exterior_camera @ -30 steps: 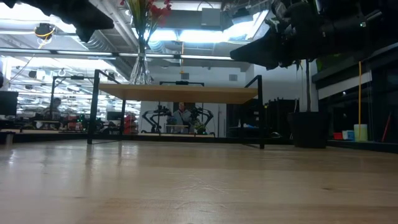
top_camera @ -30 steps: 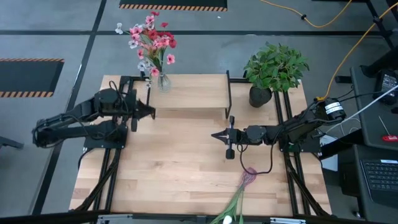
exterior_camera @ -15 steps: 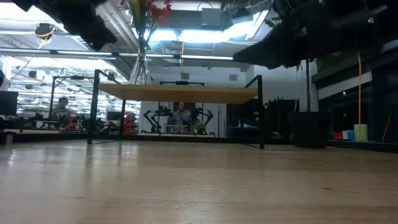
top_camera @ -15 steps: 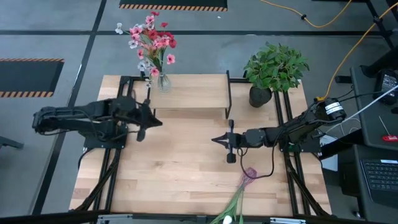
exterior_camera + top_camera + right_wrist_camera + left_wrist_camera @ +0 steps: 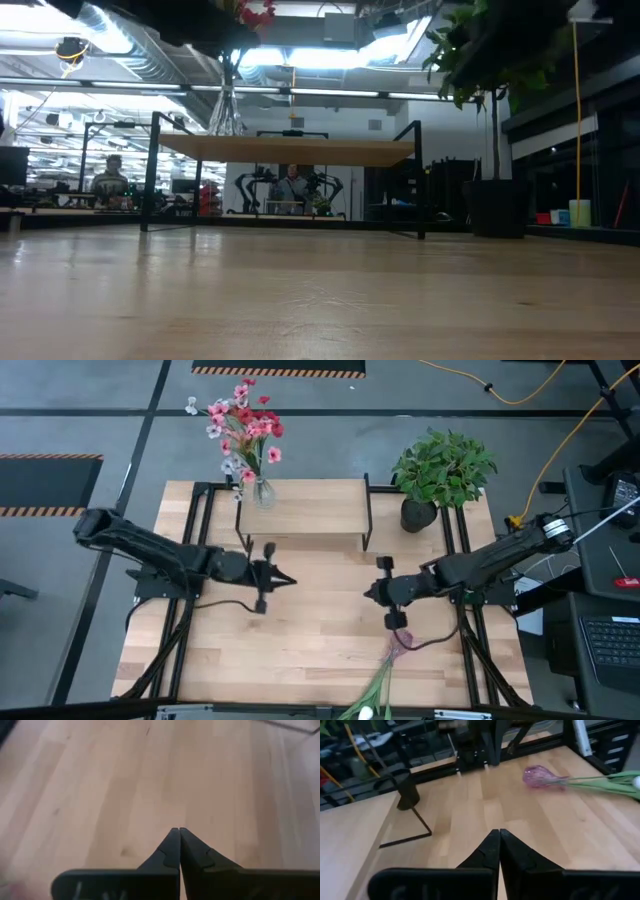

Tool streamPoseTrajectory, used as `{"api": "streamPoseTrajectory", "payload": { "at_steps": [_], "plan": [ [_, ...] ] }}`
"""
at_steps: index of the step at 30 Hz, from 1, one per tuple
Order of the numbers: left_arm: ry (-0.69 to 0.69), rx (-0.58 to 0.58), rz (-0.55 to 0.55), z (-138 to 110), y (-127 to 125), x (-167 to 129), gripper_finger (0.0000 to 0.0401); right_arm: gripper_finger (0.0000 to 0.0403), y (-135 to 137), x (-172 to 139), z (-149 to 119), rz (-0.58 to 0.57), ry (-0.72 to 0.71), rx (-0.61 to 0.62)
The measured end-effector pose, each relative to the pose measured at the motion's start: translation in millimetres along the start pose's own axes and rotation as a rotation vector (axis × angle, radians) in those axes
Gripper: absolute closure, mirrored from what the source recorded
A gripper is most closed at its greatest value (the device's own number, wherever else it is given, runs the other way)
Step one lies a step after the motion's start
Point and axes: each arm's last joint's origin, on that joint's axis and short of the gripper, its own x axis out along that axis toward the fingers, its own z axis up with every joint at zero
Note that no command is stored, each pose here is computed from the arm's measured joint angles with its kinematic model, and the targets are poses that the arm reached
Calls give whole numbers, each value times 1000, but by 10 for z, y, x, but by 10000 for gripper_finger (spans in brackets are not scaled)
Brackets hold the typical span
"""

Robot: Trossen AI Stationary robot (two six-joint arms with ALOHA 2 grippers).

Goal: Pick and place flowers into a vace then onto a shelf
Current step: Move the pink vase to the middle of the table

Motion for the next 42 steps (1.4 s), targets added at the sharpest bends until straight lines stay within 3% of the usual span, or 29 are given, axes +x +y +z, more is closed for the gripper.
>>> {"api": "streamPoseTrajectory", "payload": {
  "at_steps": [12,18,24,34,42],
  "plan": [
    [-98,-29,-41,-197,-550,668,400,401,301,-367,-99,94,158,-164],
    [-70,-73,-69,-205,-656,848,399,401,467,-440,-144,134,165,-129],
    [-57,-52,-81,-209,-715,959,398,402,621,-403,-176,160,206,-194],
    [-67,-78,-94,-166,-740,999,399,402,934,-304,29,163,377,-285],
    [-61,-100,-107,-165,-759,995,400,381,999,-240,43,167,400,-251]
  ]
}}
